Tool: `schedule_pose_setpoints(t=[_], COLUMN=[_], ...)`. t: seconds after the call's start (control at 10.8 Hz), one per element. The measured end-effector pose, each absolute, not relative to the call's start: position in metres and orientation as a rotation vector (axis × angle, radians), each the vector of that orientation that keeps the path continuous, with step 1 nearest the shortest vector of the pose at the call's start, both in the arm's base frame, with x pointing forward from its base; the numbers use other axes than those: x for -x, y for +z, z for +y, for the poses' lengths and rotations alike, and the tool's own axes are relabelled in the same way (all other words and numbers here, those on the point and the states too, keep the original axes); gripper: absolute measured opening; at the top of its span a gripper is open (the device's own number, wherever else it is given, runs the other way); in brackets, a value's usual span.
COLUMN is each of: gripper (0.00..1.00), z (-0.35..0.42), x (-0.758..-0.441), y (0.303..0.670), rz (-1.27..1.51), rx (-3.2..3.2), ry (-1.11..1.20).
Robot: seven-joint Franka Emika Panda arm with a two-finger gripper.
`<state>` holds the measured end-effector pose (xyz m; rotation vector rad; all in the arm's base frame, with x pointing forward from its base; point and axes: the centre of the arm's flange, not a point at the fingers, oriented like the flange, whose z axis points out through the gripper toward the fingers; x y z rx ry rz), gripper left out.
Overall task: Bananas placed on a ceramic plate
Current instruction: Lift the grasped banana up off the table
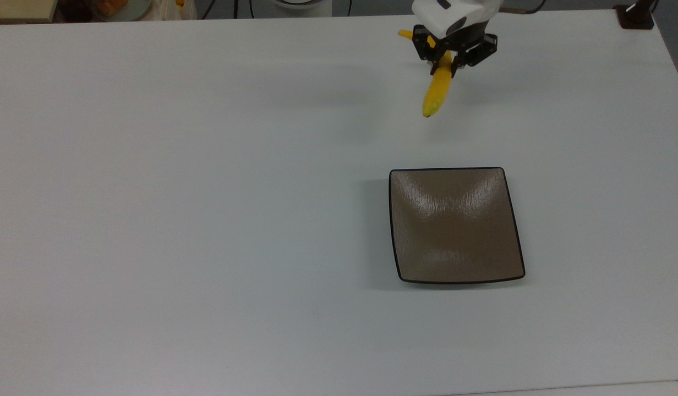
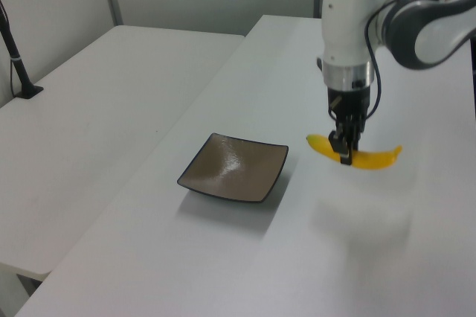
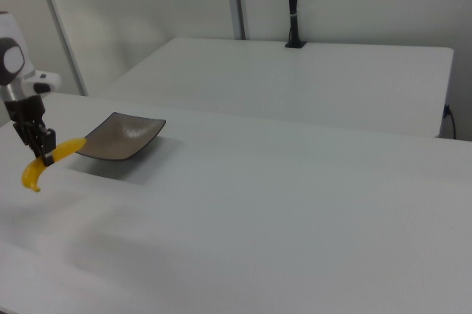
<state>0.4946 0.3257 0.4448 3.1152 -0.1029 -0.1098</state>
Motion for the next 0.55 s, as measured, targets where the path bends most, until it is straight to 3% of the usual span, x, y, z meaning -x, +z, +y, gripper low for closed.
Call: schedule_pose_setpoints(t=[0.18,0.55], gripper=[0.31,0.31], z=[0.312,0.301], x=[-0.504,-0.518], y=[0.469,0.48], rz=[-0.004,-0.005], rx=[-3.075,-3.072], ry=[-0.102,-0.074])
